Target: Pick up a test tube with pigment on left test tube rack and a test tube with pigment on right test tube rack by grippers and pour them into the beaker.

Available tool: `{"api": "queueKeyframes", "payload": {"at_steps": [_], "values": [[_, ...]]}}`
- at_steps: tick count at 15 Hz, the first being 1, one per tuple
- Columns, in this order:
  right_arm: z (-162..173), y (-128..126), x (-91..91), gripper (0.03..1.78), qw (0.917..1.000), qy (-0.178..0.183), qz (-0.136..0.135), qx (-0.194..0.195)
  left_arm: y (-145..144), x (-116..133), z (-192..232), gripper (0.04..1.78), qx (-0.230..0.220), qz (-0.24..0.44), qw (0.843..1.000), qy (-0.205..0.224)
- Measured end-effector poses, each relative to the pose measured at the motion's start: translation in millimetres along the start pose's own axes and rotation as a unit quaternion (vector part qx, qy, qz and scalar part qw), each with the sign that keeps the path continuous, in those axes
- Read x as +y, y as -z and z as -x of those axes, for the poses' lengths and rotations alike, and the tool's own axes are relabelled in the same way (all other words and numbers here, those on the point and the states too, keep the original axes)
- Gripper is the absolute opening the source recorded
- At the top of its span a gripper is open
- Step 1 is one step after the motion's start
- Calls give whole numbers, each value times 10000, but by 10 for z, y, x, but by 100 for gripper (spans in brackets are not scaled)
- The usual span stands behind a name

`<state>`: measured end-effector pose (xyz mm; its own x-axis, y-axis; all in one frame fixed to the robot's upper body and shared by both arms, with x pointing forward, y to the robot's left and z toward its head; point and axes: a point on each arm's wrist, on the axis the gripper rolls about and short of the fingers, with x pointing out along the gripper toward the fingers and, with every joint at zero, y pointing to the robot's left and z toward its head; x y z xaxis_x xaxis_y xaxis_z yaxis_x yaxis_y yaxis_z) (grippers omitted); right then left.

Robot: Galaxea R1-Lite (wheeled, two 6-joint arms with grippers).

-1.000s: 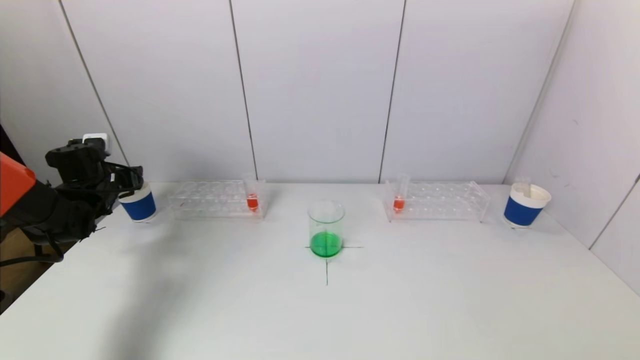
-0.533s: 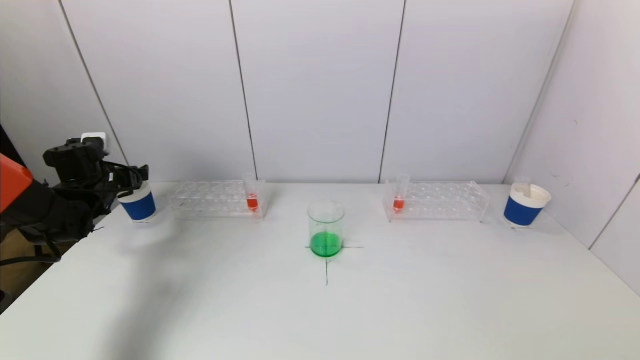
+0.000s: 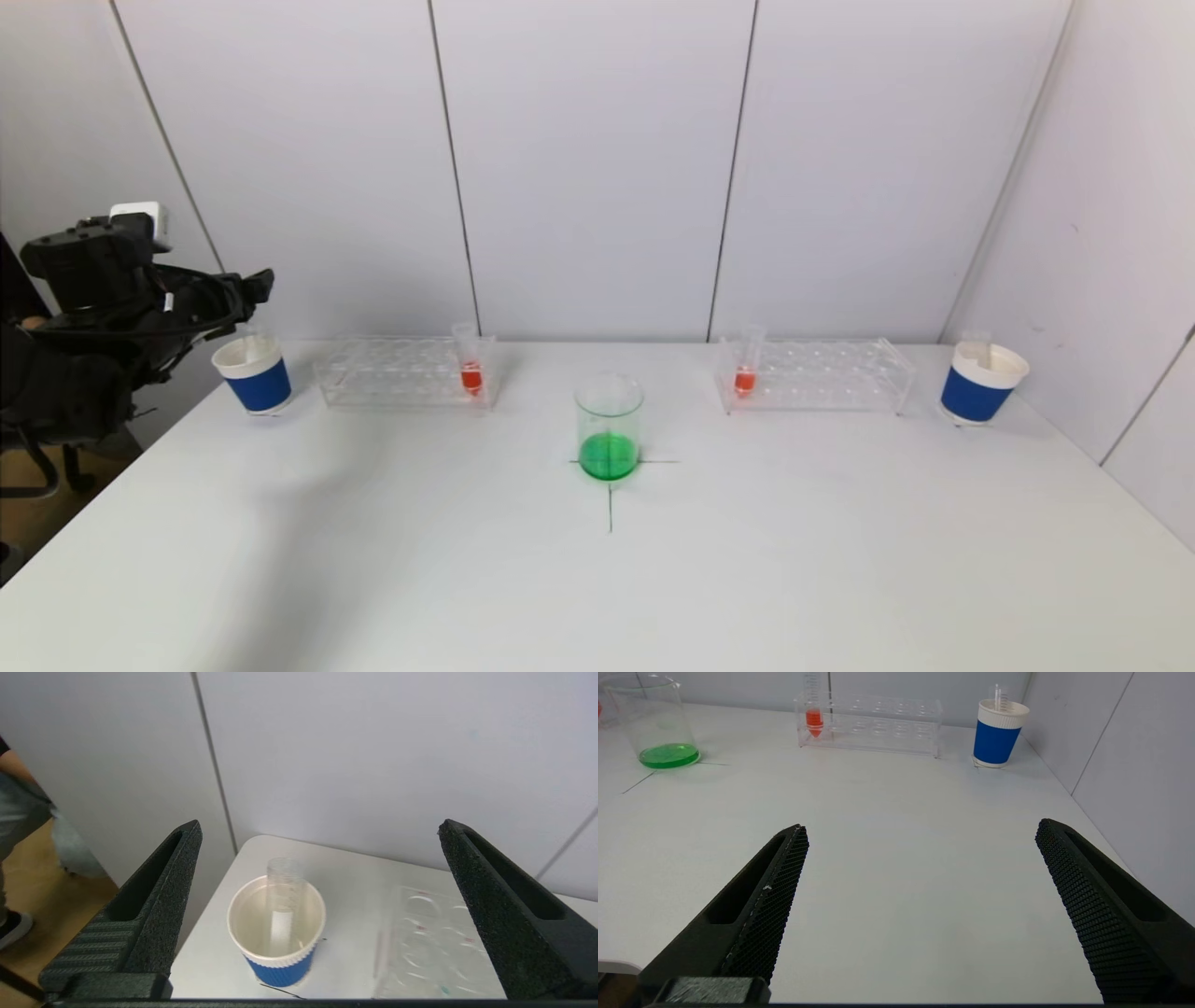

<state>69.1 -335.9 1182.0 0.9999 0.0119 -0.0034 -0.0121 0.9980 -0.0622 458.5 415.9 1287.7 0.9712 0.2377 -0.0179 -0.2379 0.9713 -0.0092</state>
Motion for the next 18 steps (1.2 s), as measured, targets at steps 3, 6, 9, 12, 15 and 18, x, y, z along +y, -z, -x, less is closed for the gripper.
{"api": "queueKeyframes", "payload": {"at_steps": [3,6,9,12,15,18], "values": [[0,0,0,177,10000,2,0,2,-266,-174,424,176,-191,80,9992,340],[0,0,0,177,10000,0,0,2,-502,-336,941,176,-295,111,9972,679],[0,0,0,177,10000,0,0,2,-613,-346,1468,176,-311,96,9961,821],[0,0,0,177,10000,0,0,2,-588,-262,2008,176,-281,52,9962,824],[0,0,0,177,10000,0,0,0,-545,-164,2526,176,-371,-15,9962,794],[0,0,0,177,10000,0,0,2,-458,-53,3118,176,-448,-28,9955,835]]}}
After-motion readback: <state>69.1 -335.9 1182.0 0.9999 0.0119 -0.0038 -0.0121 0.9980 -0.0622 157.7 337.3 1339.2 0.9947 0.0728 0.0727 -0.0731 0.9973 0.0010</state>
